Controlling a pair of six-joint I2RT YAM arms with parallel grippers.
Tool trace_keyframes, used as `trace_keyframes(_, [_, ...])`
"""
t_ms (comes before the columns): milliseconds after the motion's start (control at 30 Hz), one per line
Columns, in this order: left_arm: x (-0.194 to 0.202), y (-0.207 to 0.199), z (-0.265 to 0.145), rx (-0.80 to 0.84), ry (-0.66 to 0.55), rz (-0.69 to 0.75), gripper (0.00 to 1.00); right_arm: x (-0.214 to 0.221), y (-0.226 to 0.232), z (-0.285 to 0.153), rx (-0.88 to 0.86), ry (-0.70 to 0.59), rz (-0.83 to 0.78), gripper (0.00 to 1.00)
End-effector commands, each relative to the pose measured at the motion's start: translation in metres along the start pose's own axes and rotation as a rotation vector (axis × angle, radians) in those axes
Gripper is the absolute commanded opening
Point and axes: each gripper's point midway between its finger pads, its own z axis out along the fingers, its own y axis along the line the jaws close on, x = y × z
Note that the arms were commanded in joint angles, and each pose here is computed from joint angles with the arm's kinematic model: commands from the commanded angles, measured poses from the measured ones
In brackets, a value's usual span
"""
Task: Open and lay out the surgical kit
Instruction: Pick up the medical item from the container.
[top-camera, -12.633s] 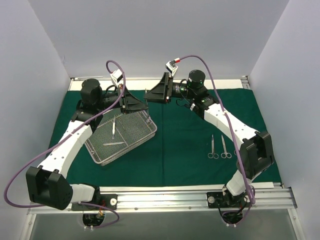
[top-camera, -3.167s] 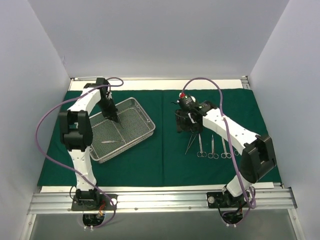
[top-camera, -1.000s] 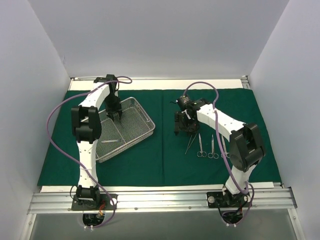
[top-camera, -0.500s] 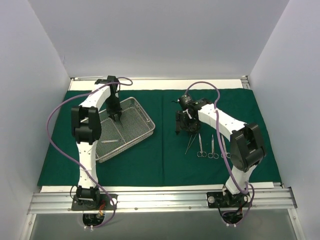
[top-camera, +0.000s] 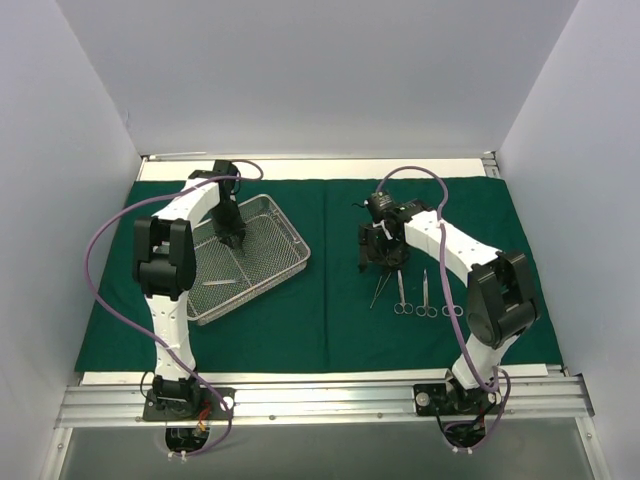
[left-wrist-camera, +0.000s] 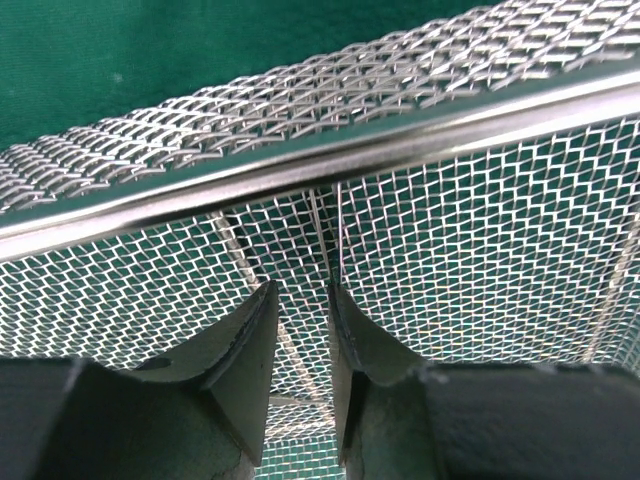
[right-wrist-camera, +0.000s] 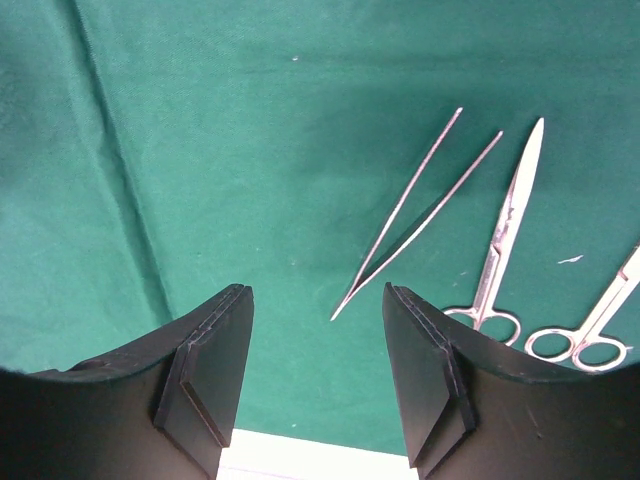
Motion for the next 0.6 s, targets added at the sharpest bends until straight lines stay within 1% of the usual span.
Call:
trace_keyframes(0, [-0.014,-0.008,-0.007,0.020,-0.058,-0.034,0.36,0.001,-0.006,-0.013,-0.011,-0.009,-0.008,0.55])
trace_keyframes(200, [-0.021,-0.012,-0.010,0.026,-0.078,-0.051,0.36,-0.001,-0.011,-0.014,-0.011,-0.006,-0.011,0.55])
trace_keyframes(233, [-0.023,-0.013,-0.013,0.035,-0.087,-0.055,0.33,-0.001,-0.013,-0.014,-0.008,-0.003,-0.008,0.55])
trace_keyframes(333, [-0.020,-0.011,-0.022,0.038,-0.106,-0.058,0.32,-0.003,-0.016,-0.013,-0.008,-0.003,-0.004,0.55])
trace_keyframes(400, [-0.021,-0.008,-0.027,0.034,-0.122,-0.055,0.29,-0.004,-0.017,-0.012,-0.013,-0.001,0.001,0.55])
trace_keyframes(567, [-0.027,-0.010,-0.032,0.040,-0.143,-0.052,0.30,-0.006,-0.016,-0.007,-0.018,0.008,0.001,0.55])
